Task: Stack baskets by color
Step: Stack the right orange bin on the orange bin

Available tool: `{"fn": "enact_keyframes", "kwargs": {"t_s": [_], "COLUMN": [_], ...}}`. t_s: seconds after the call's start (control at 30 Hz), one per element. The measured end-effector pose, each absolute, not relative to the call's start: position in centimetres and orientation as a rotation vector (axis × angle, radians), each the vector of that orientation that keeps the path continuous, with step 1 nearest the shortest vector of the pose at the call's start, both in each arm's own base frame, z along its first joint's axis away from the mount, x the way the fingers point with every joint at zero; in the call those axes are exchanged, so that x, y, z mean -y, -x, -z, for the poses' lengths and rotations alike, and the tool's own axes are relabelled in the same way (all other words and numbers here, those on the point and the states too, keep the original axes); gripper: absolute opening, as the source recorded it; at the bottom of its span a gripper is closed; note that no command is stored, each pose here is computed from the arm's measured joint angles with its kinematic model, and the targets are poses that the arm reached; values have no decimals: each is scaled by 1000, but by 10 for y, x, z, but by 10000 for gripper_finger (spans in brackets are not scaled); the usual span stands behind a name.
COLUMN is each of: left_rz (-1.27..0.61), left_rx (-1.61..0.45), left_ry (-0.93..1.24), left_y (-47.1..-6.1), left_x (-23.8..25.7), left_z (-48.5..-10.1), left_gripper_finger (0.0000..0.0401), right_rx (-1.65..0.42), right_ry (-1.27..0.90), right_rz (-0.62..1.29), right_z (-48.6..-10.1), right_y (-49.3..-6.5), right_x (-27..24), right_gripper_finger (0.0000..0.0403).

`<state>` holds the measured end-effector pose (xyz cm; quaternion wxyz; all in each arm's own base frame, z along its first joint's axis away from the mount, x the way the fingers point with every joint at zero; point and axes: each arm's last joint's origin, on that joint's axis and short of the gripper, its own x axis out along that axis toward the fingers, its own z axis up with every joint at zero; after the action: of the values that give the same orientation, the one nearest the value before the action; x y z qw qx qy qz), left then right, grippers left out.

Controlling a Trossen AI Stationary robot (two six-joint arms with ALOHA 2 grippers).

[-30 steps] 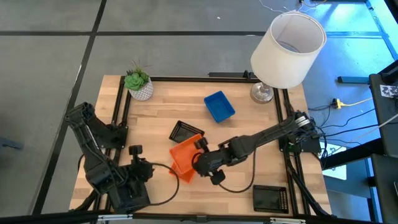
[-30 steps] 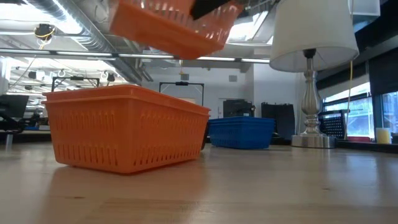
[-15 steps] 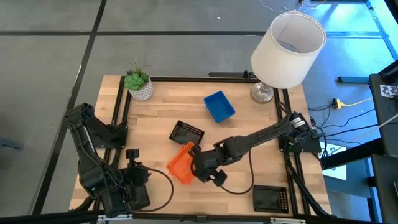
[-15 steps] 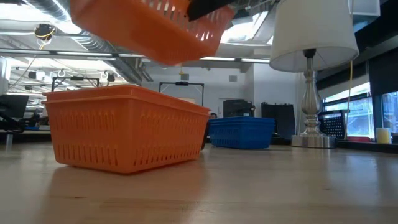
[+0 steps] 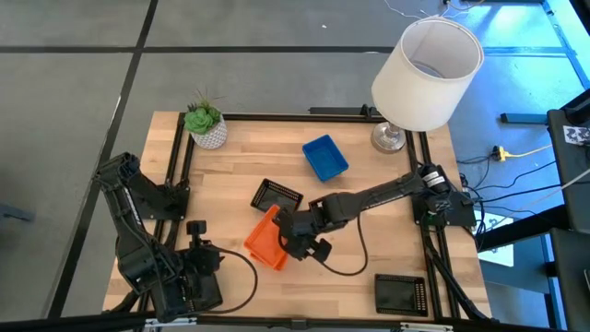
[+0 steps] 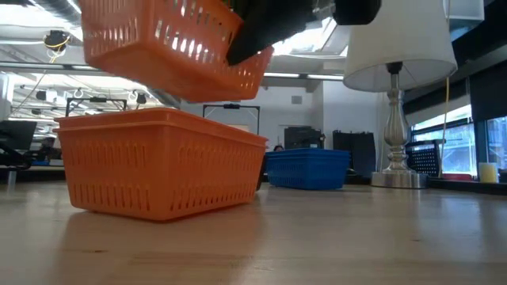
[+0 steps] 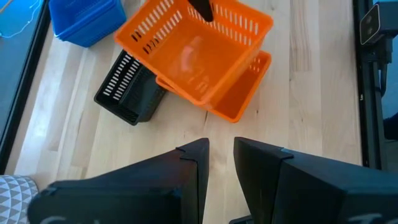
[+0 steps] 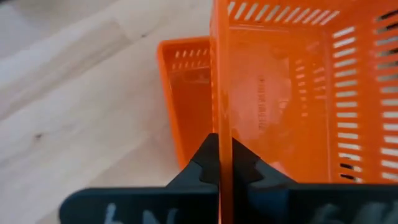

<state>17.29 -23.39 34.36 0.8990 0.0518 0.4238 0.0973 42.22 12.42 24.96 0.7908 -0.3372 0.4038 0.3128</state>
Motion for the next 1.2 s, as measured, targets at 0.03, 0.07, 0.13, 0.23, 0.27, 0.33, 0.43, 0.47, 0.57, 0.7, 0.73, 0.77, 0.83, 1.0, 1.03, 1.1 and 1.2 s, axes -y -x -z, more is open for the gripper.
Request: {"fn": "enact_keyframes", "kwargs": {"t_s": [0.03,0.07,0.13,0.23,0.27,0.33,0.43,0.47,0.57,0.7,0.73,0.77,0.83,1.0,1.03,1.1,1.2], "left_rz": [-202,-201,-201,-202,-202,-205,-205,-205,-205,-205,-205,-205,-205,-203,-203,-203,-203], "left_rx": [-877,-878,-878,-878,-880,-883,-883,-884,-885,-886,-886,-886,-886,-889,-889,-889,-889], "left_ry": [-107,-107,-107,-109,-111,-116,-117,-117,-118,-119,-120,-120,-120,-130,-130,-131,-131], "left_y": [-173,-173,-173,-173,-173,-172,-172,-172,-172,-172,-172,-172,-172,-172,-172,-172,-172], "left_x": [234,234,234,234,234,233,233,233,233,233,233,233,233,233,233,233,233], "left_z": [-344,-344,-344,-344,-344,-343,-343,-343,-343,-343,-343,-343,-343,-343,-343,-343,-343], "left_gripper_finger": [66,66,66,66,66,66,66,66,66,66,66,66,66,66,66,66,66], "right_rx": [-864,-856,-859,-892,-897,-903,-917,-927,-943,-923,-913,-910,-904,-921,-921,-922,-922], "right_ry": [706,691,677,712,724,739,759,760,751,751,747,734,716,679,679,679,678], "right_rz": [-688,-699,-719,-759,-768,-782,-795,-797,-790,-762,-753,-740,-725,-701,-701,-701,-700], "right_z": [-248,-247,-238,-224,-220,-213,-206,-205,-202,-203,-203,-204,-204,-204,-204,-204,-204], "right_y": [-424,-426,-430,-433,-434,-437,-439,-439,-441,-445,-446,-447,-448,-448,-448,-448,-448], "right_x": [-122,-120,-119,-118,-117,-115,-111,-109,-104,-99,-98,-97,-95,-94,-94,-94,-94], "right_gripper_finger": [0,0,0,0,0,0,0,0,0,10,13,17,24,41,45,56,74]}}
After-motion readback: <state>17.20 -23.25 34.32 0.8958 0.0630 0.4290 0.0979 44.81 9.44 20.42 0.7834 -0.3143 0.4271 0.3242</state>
